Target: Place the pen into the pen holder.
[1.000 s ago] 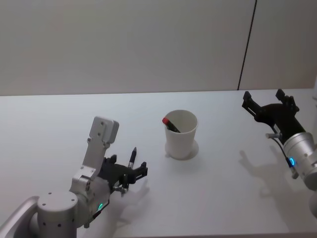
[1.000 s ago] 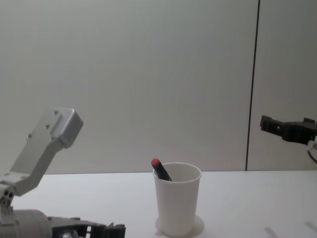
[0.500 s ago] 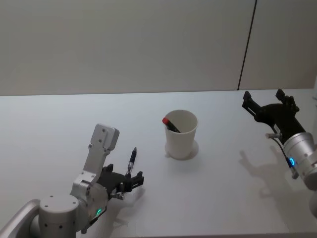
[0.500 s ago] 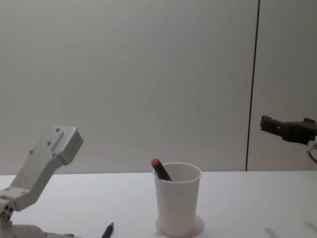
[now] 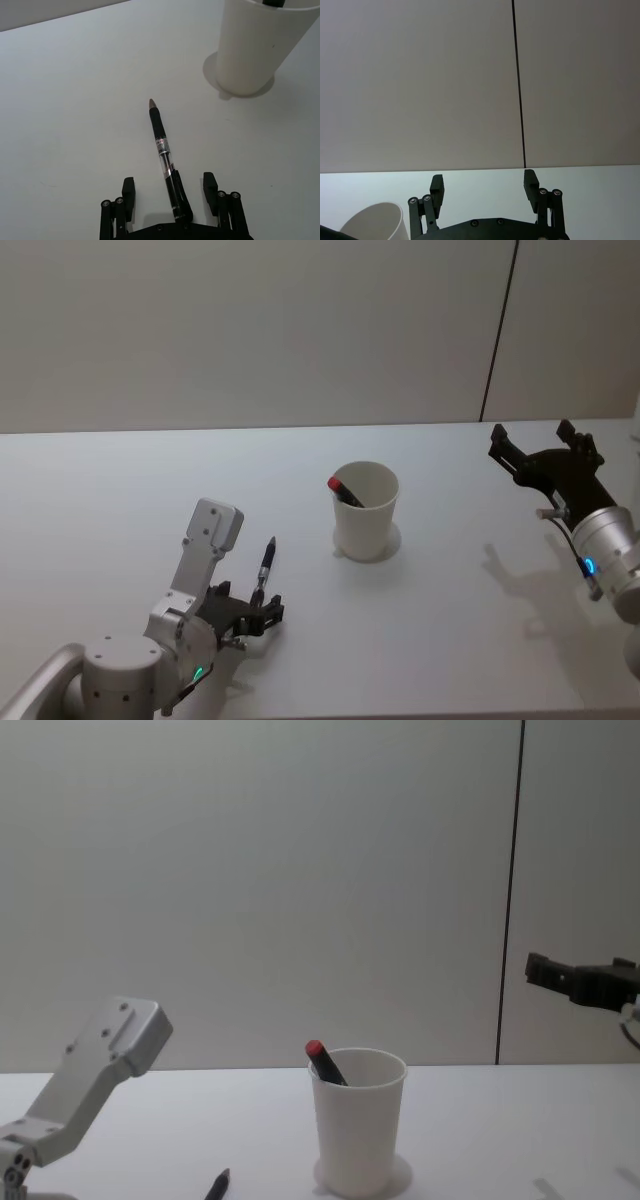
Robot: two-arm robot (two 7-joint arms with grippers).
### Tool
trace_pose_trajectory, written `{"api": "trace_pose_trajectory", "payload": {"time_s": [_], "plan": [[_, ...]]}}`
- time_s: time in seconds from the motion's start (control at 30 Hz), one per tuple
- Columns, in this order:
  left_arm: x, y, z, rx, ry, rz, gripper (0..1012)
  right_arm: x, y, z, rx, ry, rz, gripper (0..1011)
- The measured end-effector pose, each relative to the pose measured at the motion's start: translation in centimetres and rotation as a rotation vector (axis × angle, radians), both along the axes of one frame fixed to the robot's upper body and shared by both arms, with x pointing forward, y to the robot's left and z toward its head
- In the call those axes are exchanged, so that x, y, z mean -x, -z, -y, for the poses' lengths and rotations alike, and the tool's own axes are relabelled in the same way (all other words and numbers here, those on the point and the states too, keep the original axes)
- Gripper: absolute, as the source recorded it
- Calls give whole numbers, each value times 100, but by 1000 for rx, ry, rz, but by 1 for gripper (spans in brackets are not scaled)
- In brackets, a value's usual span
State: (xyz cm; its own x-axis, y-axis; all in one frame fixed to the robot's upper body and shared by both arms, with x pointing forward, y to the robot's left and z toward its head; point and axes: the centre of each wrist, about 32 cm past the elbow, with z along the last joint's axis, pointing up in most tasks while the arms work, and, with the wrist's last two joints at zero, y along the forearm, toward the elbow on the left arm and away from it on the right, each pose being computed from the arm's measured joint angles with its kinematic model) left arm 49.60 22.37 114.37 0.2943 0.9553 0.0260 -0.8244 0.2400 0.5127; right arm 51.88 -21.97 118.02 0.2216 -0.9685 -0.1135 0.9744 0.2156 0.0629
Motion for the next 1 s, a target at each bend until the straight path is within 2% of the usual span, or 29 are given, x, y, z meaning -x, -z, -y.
{"api": "trace_pose_trajectory", "payload": {"time_s": [0.37,0.4,0.47,0.57,0.7,0.77,1.0], "plan": [[0,42,-9,-12,-3,-1,583,0,0,0,0,0,0,1001],[1,49,-12,-13,-4,-2,512,0,0,0,0,0,0,1001],[2,53,-13,-13,-4,-2,497,0,0,0,0,0,0,1001],[3,64,-15,-15,-6,-2,351,0,0,0,0,0,0,1001],[4,75,-16,-17,-7,-3,270,0,0,0,0,0,0,1001],[1,82,-14,-18,-6,-5,198,0,0,0,0,0,0,1001],[-10,89,-7,-20,1,-10,178,0,0,0,0,0,0,1001]]}}
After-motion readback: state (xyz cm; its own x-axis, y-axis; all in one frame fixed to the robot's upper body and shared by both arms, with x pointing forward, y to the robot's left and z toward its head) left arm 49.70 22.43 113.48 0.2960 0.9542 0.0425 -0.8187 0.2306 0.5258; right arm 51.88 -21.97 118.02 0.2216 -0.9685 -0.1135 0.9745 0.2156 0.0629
